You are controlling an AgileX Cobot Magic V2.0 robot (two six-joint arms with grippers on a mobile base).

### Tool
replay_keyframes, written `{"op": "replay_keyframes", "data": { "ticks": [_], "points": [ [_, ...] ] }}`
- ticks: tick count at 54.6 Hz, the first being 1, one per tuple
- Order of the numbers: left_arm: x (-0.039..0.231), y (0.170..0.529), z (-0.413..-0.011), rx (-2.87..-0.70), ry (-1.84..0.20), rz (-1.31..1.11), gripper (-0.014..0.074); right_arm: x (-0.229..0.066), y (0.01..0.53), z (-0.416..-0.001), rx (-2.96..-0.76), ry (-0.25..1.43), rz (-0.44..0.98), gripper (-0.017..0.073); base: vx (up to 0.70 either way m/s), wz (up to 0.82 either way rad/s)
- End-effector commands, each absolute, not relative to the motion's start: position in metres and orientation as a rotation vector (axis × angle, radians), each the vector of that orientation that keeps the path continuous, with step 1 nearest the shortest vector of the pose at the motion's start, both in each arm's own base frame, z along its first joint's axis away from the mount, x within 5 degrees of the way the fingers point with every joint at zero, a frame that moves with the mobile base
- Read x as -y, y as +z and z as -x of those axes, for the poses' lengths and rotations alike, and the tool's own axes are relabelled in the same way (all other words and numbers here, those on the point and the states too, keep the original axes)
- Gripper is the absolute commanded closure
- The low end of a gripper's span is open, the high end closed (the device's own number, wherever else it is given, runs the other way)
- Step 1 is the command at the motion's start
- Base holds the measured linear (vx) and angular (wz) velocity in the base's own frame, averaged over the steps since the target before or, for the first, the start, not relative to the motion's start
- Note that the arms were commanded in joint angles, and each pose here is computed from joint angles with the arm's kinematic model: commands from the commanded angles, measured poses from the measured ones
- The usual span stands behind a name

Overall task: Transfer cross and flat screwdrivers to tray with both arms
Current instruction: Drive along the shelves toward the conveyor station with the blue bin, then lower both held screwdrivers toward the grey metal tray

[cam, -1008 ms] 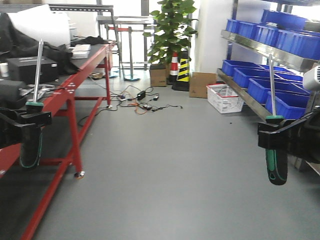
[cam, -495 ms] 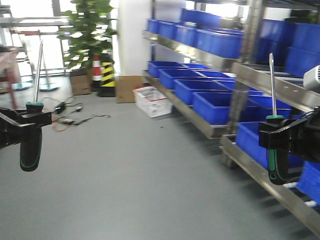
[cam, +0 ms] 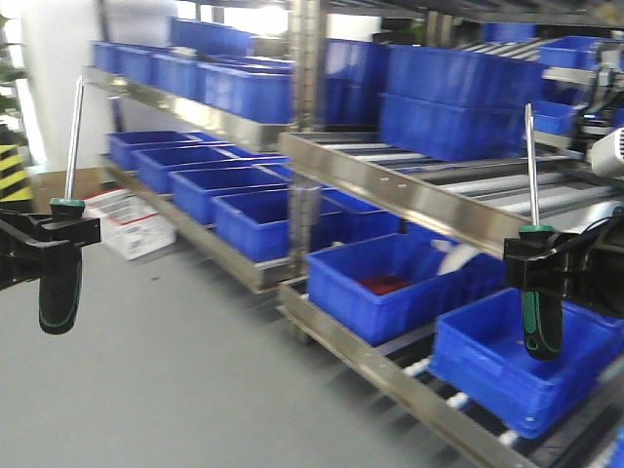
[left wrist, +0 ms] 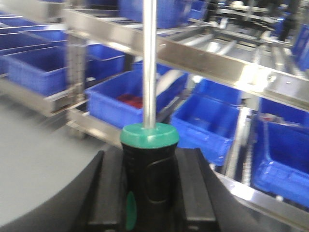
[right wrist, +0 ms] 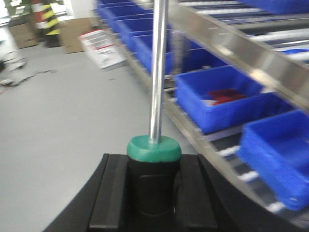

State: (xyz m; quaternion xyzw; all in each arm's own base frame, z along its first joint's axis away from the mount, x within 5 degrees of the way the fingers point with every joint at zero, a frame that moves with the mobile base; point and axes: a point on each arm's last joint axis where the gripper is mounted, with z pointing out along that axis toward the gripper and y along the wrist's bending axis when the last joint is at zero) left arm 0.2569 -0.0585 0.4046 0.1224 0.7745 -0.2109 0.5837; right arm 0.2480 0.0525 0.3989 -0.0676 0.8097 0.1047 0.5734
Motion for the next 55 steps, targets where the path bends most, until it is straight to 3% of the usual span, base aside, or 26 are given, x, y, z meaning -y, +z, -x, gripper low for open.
{"op": "replay_keyframes", "data": {
  "ticks": [1,55],
  "points": [
    [0.0574,0.4279,-0.2503,-1.712,-0.502,-0.238,0.0594,-0.0495,0.4229,-0.2431,-1.758,0.237,0.138,0.0567,0.42,-0.69],
    [0.0573,0.4276,-0.2510,-1.713,-0.500,-0.235,0.0594,-0.0495,0.4229,-0.2431,-1.758,0.237,0.138,0.0567,0.34,-0.71]
  ]
}}
